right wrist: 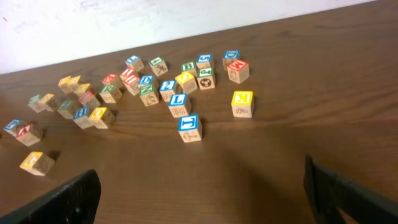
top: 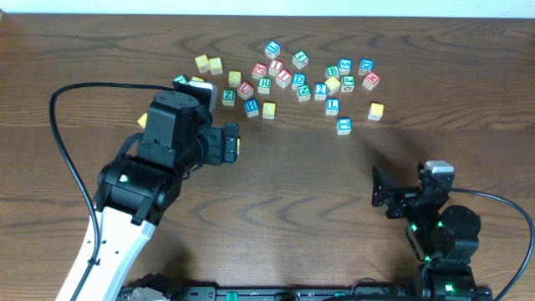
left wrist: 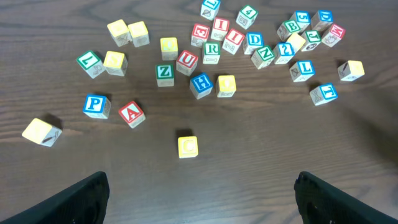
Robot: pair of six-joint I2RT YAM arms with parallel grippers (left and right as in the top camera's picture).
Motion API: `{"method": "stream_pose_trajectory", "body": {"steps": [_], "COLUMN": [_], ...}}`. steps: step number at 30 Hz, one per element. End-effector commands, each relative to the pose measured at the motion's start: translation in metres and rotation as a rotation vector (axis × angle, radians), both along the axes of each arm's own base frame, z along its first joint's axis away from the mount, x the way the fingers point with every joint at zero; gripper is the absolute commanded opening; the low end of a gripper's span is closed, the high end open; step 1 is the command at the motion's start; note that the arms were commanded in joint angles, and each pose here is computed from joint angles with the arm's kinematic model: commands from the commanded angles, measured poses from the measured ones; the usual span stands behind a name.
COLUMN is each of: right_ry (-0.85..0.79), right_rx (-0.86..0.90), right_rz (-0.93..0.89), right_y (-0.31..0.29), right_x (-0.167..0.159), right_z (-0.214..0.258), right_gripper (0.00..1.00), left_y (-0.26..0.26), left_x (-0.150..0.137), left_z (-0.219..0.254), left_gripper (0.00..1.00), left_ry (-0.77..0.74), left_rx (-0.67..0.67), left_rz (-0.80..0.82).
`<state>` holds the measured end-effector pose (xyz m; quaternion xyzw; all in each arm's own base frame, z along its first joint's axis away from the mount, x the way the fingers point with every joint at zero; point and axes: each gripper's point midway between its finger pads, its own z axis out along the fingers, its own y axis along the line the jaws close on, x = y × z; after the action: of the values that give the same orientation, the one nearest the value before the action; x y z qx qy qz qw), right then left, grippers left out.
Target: Spell out CORL
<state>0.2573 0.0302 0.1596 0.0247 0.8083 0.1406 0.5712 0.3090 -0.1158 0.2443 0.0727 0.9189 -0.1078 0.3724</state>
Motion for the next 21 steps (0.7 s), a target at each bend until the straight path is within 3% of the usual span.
{"method": "stream_pose_trajectory", "body": {"steps": [1,21], "right_ry": [-0.012,0.105], "right_rx": [-0.013,0.046], "right_rz": [0.007,0.169], "right_y": [0.000,0.026], "right_x": [0.005,0.031], "right_z": [0.015,0.044], "right_gripper": [0.99,0.99], "left_y": [-0.002,-0.002], "left_x": [0.001,0.001], "left_z": [0.011,0.010], "left_gripper": [0.94,0.94], "left_ry": [-0.029,-0.026], "left_rx": [-0.016,-0.014], "left_rz": [-0.009,-0.009]}}
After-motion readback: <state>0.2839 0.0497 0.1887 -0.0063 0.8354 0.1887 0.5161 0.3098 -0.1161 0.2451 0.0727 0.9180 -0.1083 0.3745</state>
